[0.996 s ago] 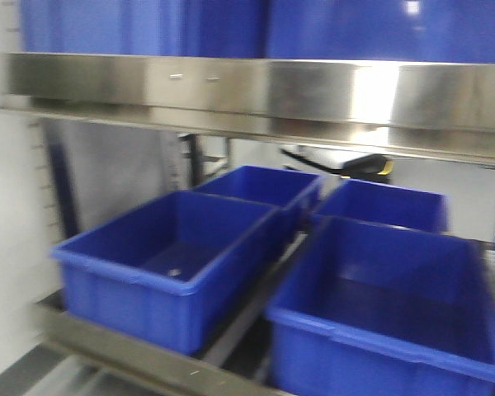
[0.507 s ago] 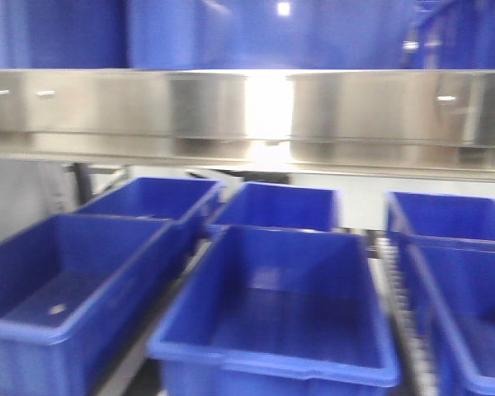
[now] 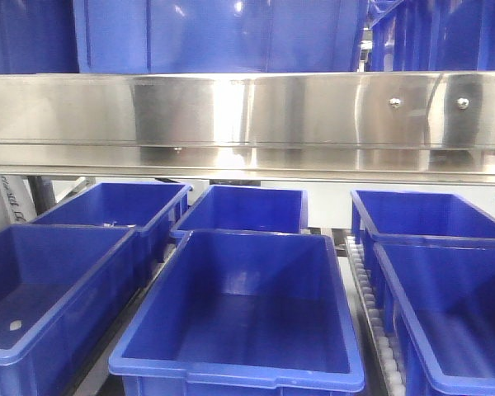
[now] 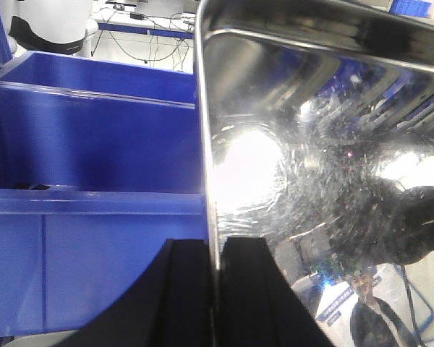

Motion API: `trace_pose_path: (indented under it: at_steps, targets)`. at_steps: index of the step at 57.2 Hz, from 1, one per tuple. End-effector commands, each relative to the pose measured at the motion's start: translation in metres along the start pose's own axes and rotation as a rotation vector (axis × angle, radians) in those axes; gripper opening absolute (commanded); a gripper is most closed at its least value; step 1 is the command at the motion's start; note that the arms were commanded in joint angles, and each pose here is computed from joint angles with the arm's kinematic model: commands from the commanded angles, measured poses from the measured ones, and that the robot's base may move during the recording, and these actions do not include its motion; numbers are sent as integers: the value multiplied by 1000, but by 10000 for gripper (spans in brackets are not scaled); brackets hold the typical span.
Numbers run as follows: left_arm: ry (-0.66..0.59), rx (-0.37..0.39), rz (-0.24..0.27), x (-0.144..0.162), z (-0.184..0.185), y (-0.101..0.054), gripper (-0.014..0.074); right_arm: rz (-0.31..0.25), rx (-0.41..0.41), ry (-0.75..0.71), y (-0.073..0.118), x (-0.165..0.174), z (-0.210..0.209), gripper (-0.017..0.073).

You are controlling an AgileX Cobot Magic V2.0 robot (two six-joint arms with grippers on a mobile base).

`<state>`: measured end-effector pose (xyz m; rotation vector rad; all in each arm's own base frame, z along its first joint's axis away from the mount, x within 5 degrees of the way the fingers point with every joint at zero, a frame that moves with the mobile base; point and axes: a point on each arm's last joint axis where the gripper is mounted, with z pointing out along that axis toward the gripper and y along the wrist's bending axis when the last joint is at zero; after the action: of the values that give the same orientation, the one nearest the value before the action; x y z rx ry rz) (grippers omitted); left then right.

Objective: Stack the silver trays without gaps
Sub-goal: 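Lift the silver tray with both grippers over the shelf edge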

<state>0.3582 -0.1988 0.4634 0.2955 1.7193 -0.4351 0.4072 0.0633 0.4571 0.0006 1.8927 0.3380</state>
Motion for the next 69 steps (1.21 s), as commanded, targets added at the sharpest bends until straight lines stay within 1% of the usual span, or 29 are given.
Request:
trace_pose_path:
  at_steps: [1, 42, 44, 47, 50, 53, 57, 62, 69]
  targets:
    - [-69, 22, -9, -11, -7, -3, -20, -33, 14, -54, -2, -8, -5, -81]
    - [-69, 22, -9, -11, -7, -3, -20, -33, 14, -54, -2, -8, -5, -81]
    - [-58, 19, -9, -10, -7, -3, -20, -25, 10, -40, -2, -7, -5, -81]
    - [-23, 6, 0, -7, -7, -2, -20, 0, -7, -9, 0, -4, -5, -81]
    - [30, -18, 24, -1, -5, 0, -20, 21, -20, 21, 1, 0, -3, -81]
    - [96, -50, 52, 7, -2, 3, -20, 29, -26, 62, 2, 4, -3, -81]
    - [197, -100, 95, 21, 5, 9, -20, 28, -28, 126, 3, 12, 2, -81]
    - [301, -149, 133, 37, 13, 14, -20, 23, -38, 208, 7, 25, 11, -81]
    - [405, -184, 155, 59, 27, 19, -20, 11, -58, 331, 18, 46, 25, -81]
